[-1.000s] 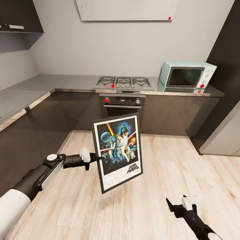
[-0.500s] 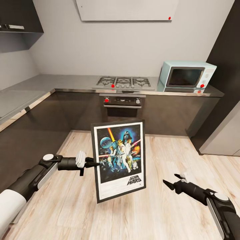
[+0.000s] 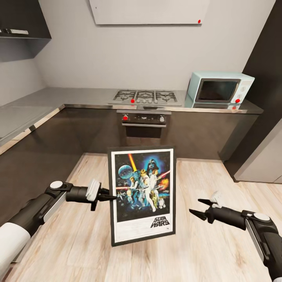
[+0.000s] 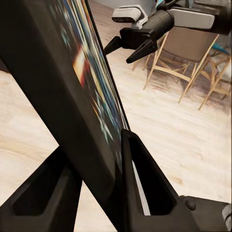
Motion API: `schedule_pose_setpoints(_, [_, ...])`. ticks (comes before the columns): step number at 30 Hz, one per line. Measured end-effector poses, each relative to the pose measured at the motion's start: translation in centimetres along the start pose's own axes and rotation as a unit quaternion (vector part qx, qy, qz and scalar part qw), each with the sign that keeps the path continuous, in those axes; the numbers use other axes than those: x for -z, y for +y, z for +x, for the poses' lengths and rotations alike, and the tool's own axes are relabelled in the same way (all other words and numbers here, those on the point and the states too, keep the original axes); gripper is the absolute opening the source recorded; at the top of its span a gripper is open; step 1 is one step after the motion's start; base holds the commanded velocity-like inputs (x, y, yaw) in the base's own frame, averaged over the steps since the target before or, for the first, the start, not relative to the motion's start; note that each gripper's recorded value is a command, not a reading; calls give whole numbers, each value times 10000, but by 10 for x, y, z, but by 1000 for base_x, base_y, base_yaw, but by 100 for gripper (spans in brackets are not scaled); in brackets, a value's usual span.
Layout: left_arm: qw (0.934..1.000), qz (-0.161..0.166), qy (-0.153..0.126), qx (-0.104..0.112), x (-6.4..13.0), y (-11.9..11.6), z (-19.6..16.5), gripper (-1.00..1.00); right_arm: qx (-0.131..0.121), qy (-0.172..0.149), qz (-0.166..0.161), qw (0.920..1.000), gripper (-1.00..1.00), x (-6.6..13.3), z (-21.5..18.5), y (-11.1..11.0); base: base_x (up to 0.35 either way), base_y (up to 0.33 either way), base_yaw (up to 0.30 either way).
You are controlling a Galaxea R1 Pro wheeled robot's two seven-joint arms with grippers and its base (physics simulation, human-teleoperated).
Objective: Pick up the poster from the kitchen countertop and hang it on one of the wall nails in the kitchen.
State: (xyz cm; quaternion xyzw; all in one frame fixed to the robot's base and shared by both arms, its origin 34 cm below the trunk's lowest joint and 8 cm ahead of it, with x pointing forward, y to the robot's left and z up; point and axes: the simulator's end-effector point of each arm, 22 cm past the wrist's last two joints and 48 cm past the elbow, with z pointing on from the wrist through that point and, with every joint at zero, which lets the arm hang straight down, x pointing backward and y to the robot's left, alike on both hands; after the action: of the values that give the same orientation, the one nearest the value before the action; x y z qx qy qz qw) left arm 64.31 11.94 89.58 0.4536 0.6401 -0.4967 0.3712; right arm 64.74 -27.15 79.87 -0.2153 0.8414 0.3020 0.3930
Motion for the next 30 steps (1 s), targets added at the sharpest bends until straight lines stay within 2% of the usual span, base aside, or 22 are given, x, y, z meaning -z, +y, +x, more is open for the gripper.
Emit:
schedule_pose_setpoints(3, [10000,76,2,2,0,-3,0,-100,36,56,-389,9992,100,-2,2,18,0,0,0])
schedule_pose_setpoints(10, [9999,105,7,43,1,-4,3,-100,101,188,-867,9960,100,-6,8,42,0,0,0])
schedule_pose_setpoints(14, [9999,112,7,48,1,-4,3,-100,180,466,-1428,9885,100,-15,23,73,0,0,0])
schedule_pose_setpoints(24, [9999,129,-4,43,1,-5,2,-100,136,561,-1600,9854,100,-17,32,82,0,0,0])
schedule_pose_setpoints(30, [9992,407,-9,42,2,-17,2,-100,139,562,-1609,9853,100,-18,32,82,0,0,0])
